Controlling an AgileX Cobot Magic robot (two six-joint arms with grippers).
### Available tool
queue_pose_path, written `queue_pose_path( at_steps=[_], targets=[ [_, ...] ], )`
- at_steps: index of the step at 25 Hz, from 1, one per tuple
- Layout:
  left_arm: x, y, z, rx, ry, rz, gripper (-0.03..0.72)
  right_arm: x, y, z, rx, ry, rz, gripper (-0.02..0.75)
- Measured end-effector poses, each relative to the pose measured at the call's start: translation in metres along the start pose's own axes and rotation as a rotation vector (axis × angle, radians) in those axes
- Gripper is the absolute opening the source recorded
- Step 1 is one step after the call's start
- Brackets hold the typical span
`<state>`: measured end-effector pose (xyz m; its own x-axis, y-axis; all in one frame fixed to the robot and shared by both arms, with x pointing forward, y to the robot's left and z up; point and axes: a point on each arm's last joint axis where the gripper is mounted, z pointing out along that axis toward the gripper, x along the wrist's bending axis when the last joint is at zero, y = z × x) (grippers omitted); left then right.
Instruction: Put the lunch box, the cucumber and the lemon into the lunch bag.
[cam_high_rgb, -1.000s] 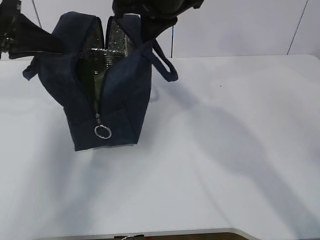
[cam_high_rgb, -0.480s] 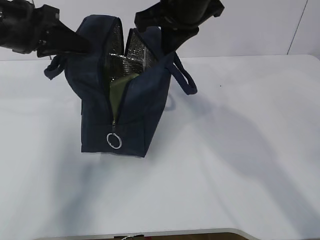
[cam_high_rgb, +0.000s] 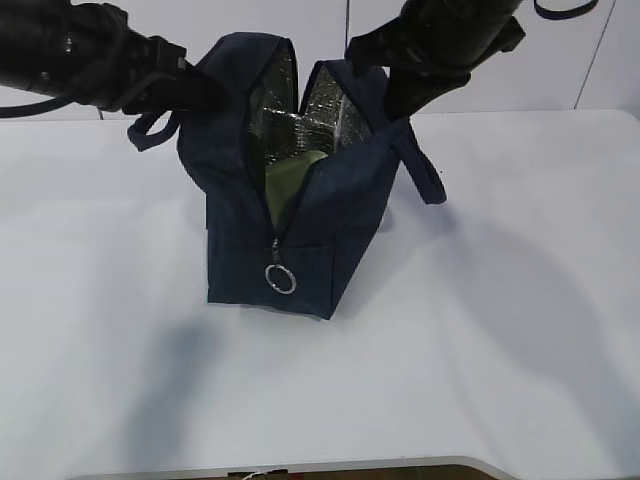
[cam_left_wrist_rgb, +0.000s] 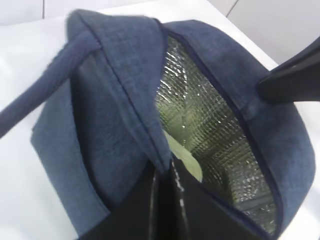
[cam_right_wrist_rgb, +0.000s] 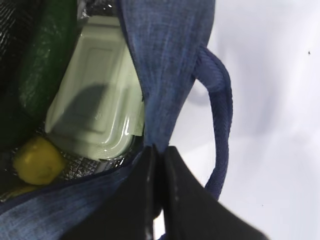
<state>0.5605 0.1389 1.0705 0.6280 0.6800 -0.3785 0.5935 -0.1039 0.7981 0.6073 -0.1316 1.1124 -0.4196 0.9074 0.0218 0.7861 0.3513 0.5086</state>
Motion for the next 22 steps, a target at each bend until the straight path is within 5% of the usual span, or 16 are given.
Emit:
queue_pose_path(
  at_steps=[11, 22],
  targets=[
    [-0.014, -0.003, 0.012, 0.01, 0.039, 0.165, -0.015, -0.004, -0.005, 0.011, -0.071, 0.027, -0.019, 0.008],
    [-0.024, -0.013, 0.038, 0.008, 0.092, 0.193, -0.015, -0.003, -0.002, 0.017, -0.097, 0.034, -0.119, 0.008]
  ],
)
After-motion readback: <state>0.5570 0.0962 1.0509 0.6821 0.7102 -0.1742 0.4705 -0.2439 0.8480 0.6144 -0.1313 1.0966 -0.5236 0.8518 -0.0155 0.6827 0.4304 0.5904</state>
